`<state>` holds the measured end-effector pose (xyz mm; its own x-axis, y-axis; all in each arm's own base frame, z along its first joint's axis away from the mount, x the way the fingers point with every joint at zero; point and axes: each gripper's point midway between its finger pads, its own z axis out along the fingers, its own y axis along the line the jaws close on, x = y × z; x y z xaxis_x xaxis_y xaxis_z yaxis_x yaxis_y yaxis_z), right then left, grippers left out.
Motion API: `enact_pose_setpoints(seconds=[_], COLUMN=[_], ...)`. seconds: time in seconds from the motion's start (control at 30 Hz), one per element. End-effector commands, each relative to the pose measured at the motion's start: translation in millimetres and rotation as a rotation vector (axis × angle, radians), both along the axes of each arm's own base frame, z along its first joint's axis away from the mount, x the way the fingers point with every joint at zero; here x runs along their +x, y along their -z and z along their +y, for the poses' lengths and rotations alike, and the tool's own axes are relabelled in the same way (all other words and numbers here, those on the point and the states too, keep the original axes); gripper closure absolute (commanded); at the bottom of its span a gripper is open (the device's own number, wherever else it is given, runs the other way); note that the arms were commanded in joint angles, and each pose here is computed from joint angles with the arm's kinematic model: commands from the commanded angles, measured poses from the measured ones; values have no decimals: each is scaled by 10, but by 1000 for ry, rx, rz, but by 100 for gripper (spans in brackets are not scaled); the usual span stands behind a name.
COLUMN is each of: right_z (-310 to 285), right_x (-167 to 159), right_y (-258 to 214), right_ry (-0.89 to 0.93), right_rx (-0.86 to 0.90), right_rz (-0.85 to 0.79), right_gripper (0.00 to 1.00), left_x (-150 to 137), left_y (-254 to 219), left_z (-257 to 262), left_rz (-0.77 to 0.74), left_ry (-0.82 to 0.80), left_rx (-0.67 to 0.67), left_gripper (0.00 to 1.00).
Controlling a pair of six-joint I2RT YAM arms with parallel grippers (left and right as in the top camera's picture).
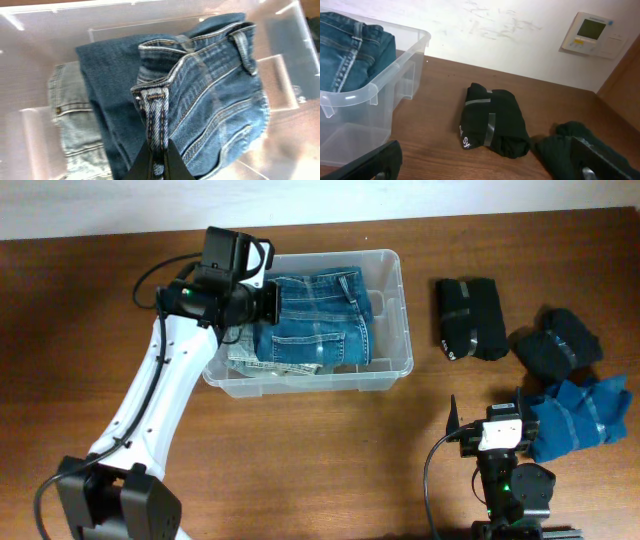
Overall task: Pack container
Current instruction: 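Press the dark jeans down into the bin with the left gripper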
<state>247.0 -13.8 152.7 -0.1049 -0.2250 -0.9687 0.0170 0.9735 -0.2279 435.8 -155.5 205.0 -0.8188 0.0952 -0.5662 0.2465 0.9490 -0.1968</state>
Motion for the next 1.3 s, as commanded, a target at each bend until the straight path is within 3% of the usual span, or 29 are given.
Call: enact_pose_setpoints(seconds=[0.0, 0.2, 0.6, 1.27], right_z=[9, 9, 9, 9], right_x=[-1, -1, -1, -1], right_y=[23, 23, 23, 23], right_ry=[-2, -2, -2, -2], right_rx=[8, 8, 8, 9], right_rz=[3, 3, 3, 3], right_gripper=[1, 2, 2, 2], left_x=[163, 159, 183, 93], left_y=[-194, -191, -704, -655], left_z=[320, 784, 794, 1271], left_rz=[-64, -20, -102, -53], left_ry=[-71, -153, -120, -246], left_rx=[46, 69, 86, 212], left_gripper=[99, 99, 99, 99])
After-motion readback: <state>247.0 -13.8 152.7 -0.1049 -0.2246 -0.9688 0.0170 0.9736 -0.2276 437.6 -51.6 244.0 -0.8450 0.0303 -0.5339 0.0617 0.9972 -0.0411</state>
